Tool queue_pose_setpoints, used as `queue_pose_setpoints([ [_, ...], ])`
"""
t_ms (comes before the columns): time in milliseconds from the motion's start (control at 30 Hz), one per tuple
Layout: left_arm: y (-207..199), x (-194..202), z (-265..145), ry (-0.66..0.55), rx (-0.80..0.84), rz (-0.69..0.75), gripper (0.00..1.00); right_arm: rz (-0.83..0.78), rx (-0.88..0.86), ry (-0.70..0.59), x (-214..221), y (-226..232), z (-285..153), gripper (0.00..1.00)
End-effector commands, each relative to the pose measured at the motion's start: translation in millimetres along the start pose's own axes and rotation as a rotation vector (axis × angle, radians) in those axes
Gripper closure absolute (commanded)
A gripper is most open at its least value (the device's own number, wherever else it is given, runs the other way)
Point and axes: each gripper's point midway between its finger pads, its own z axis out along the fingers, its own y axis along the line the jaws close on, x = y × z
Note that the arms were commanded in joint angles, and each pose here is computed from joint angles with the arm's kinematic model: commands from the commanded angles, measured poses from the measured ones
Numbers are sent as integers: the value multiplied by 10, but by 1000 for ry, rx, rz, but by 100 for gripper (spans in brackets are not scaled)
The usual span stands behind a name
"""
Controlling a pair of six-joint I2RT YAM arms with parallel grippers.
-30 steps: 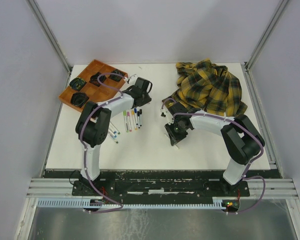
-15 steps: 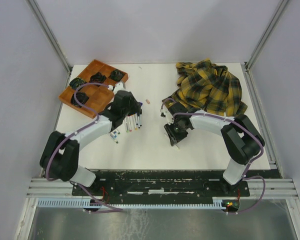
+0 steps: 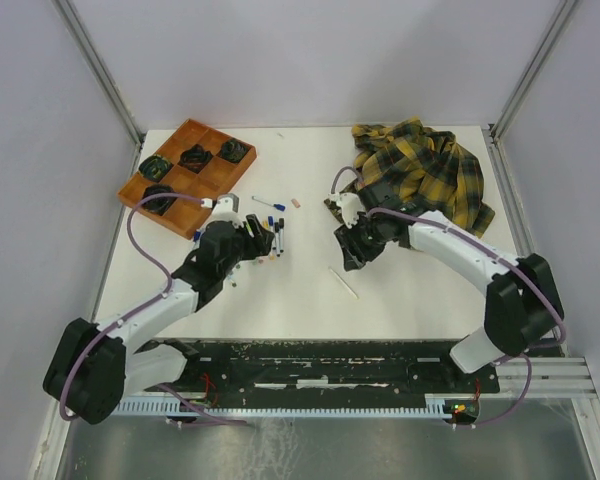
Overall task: Open the pen caps
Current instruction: Place the pen cap at the center of the board, then pick up the pen from the center of the board.
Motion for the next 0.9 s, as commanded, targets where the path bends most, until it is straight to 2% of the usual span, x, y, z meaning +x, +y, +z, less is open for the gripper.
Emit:
queue_pose_setpoints([
  [0,-128,-441,128,-95,26,68,29,-209,-117,-154,-311,300,-581,46],
  [133,-195,-527,466,-31,19,16,30,-300,-182,-273,-565,537,-974,36],
  [233,-132,-580,739,8,-66,-50,31,-324,-235,-301,-698,693,-1201,35],
  [333,43,-626,990,40,-242,-128,34,-326,-288,-350,-734,729,-1178,34],
  [467,242,-603,1261,93,-433,-155,39,-234,-286,-339,-629,443,-1086,34],
  [667,367,-475,1620,143,-545,-170,43,-213,-274,-340,-571,346,-1097,33],
  [867,482,-402,1849,189,-637,-124,45,-218,-269,-353,-577,351,-1129,33],
])
